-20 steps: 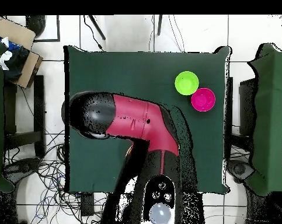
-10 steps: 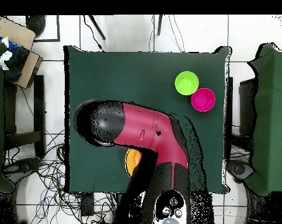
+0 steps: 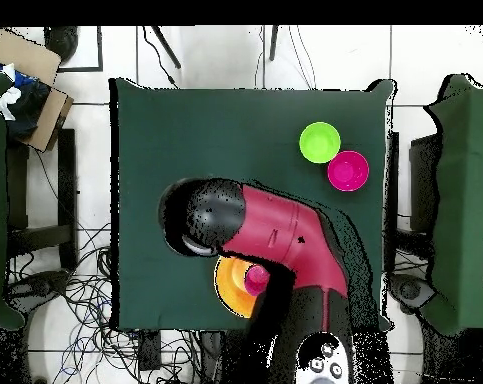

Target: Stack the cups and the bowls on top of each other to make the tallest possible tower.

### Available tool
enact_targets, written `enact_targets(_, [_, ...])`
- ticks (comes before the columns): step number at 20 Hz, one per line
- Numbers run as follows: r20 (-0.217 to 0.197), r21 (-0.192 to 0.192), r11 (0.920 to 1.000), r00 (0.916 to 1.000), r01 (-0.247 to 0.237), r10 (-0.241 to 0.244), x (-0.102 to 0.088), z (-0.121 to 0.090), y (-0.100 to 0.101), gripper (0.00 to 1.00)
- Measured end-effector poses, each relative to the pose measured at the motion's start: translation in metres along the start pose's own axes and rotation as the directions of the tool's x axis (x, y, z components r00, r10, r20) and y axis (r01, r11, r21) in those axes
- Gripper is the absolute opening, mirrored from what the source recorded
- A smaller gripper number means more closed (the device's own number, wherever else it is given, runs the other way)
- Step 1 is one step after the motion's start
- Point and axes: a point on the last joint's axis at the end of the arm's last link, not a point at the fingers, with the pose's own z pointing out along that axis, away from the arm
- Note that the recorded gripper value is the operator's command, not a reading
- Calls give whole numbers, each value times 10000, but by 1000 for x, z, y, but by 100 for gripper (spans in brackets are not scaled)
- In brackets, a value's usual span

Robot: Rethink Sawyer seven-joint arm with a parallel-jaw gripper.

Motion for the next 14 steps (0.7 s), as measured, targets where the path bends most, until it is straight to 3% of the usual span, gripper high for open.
enact_targets(7, [-335,-21,9996,9990,-284,283,7,8,-18,0])
enact_targets(14, [-432,-74,9994,9985,-350,346,14,23,-23,0])
